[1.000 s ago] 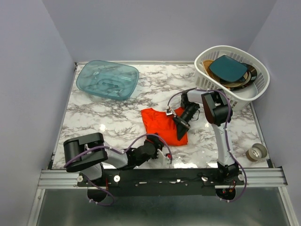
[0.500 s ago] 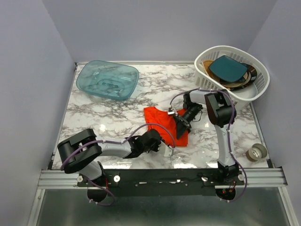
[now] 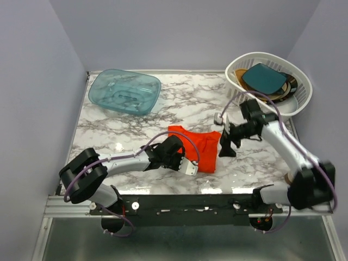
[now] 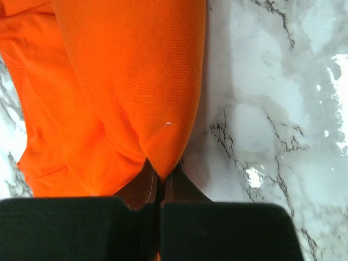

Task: Roll the t-shirts
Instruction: Roll the T-shirt to the center of the board.

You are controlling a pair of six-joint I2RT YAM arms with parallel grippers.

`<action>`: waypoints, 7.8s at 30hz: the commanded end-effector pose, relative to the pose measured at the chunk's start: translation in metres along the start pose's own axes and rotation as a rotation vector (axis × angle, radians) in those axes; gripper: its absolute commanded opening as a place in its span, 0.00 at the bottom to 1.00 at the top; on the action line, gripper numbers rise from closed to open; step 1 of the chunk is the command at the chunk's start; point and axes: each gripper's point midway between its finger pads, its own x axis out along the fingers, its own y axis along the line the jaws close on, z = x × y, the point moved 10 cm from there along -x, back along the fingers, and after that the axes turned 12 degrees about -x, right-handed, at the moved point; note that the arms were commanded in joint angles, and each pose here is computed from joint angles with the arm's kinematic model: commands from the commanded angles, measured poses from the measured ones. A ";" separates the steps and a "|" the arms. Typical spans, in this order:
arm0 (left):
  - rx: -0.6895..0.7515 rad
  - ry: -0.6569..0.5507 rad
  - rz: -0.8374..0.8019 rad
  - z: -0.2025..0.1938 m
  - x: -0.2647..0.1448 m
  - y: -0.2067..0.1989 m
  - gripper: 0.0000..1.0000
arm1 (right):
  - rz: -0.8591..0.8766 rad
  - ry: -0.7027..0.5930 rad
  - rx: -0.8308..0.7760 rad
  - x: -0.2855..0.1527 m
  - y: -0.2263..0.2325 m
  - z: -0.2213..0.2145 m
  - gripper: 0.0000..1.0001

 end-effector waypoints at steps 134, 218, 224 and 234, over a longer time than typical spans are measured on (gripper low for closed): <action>0.095 -0.327 0.468 0.042 -0.028 -0.028 0.78 | 0.606 0.330 0.945 0.132 -0.045 -0.090 0.01; -0.490 0.073 -0.519 0.027 0.022 0.019 0.07 | -0.263 0.084 -0.716 0.075 0.101 -0.026 1.00; -0.513 0.070 -0.533 0.025 0.021 0.023 0.09 | -0.254 0.067 -0.723 0.080 0.102 -0.025 0.98; -0.562 0.036 -0.571 0.024 0.015 0.028 0.11 | -0.194 0.089 -0.749 0.099 0.098 -0.030 0.70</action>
